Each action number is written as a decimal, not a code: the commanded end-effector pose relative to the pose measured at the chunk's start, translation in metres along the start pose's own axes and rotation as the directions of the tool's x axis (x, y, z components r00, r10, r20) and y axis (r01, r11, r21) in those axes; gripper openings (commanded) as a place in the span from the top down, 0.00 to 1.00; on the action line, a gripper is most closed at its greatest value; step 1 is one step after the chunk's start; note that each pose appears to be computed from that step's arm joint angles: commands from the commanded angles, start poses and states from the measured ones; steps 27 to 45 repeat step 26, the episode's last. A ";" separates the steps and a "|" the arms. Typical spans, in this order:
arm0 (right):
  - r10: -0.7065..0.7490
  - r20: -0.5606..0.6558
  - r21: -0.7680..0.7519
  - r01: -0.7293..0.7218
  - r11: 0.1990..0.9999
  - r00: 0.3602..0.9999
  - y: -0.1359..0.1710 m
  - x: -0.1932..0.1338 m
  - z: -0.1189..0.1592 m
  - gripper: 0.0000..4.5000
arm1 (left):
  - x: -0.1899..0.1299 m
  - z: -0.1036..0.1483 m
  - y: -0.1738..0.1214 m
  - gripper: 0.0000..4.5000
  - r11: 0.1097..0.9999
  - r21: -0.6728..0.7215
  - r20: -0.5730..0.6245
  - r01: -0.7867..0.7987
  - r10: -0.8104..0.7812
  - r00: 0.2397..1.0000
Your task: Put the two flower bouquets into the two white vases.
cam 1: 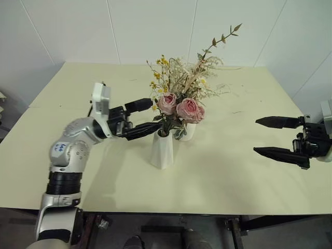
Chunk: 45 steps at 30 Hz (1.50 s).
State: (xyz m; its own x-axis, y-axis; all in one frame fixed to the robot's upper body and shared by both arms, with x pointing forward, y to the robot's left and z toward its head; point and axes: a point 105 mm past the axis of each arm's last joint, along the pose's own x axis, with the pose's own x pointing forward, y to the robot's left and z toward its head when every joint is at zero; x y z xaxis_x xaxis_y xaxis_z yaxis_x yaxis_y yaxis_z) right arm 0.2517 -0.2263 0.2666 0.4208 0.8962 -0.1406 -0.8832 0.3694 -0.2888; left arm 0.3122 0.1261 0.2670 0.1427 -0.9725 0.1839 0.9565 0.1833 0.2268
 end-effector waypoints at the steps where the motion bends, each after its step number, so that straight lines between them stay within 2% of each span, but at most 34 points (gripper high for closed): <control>1: 0.000 -0.015 -0.035 -0.001 0.999 1.000 -0.001 -0.005 0.006 0.00 | -0.018 0.015 0.006 0.00 0.994 0.106 -0.054 -0.014 0.019 0.998; 4: -0.005 -0.013 -0.035 0.004 0.999 1.000 -0.002 -0.009 0.006 0.00 | -0.041 0.034 0.014 0.00 0.981 0.170 -0.032 -0.098 0.104 0.994; 10: -0.064 0.021 -0.031 0.065 0.997 0.998 -0.008 -0.027 0.012 0.00 | -0.097 0.055 0.011 0.00 0.950 0.224 -0.051 -0.217 0.234 0.971; 17: -0.141 0.019 -0.030 0.142 0.989 0.990 -0.016 -0.048 0.017 0.00 | -0.141 0.057 0.011 0.00 0.923 0.239 -0.065 -0.302 0.325 0.943; 24: -0.137 0.003 -0.002 0.137 0.991 0.991 -0.016 -0.047 0.007 0.00 | -0.155 0.050 0.002 0.00 0.922 0.209 -0.090 -0.326 0.350 0.933; 45: -0.137 0.010 0.003 0.137 0.991 0.990 -0.015 -0.044 0.006 0.00 | -0.155 0.050 0.003 0.00 0.919 0.208 -0.089 -0.334 0.358 0.929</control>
